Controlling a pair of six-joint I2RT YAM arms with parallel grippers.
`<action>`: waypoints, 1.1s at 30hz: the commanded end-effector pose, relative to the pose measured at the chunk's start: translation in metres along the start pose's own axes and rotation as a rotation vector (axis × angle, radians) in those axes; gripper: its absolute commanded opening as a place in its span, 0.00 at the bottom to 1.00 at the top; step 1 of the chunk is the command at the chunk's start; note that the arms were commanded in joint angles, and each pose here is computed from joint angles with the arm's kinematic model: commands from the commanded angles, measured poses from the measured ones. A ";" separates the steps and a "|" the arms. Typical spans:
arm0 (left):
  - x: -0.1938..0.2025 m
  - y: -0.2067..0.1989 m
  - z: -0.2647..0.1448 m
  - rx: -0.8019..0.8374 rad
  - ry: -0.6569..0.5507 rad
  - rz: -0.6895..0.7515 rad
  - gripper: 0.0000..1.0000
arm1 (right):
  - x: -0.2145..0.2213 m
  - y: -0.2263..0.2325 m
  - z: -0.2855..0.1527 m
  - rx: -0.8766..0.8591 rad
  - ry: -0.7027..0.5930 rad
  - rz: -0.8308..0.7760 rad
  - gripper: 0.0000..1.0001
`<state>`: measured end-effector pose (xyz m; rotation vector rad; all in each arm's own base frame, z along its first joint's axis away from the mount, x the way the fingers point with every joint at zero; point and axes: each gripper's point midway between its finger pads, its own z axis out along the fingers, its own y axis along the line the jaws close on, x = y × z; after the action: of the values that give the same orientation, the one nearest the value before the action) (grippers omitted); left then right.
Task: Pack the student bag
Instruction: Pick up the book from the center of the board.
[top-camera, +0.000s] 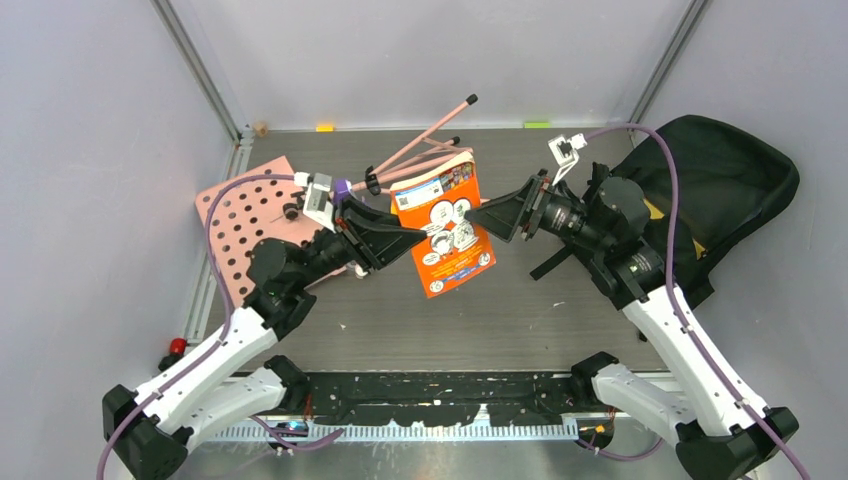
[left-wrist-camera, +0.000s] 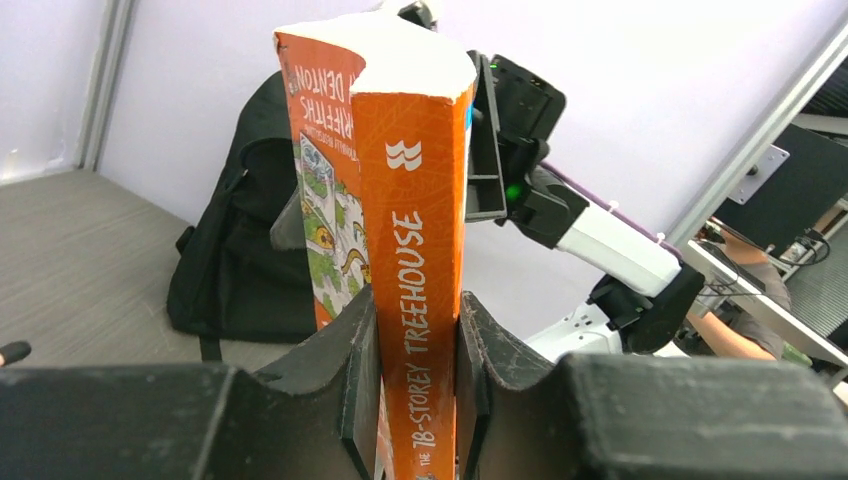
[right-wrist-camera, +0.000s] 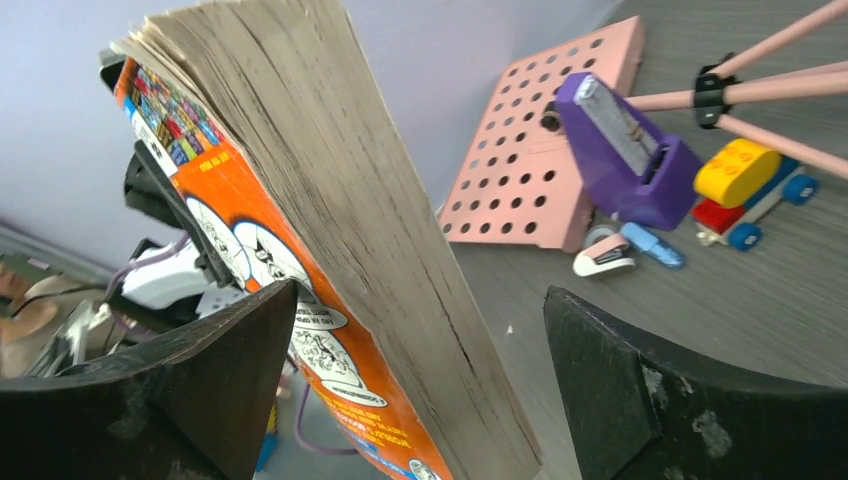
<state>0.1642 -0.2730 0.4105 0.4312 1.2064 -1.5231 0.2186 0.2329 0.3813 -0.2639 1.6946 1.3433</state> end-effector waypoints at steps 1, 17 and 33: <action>-0.052 -0.058 0.009 0.205 -0.114 0.129 0.00 | -0.002 0.038 -0.004 -0.164 0.070 -0.032 1.00; -0.047 -0.021 0.038 0.099 -0.065 0.143 0.00 | -0.014 0.059 -0.007 -0.205 0.084 -0.062 0.03; 0.007 0.092 0.089 -0.249 0.207 0.030 0.97 | -0.179 -0.028 -0.144 1.034 -0.281 -0.636 0.00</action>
<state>0.2558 -0.3215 0.4065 0.4699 1.4596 -1.2395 0.2604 0.0968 0.4381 -0.0896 1.7986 0.3054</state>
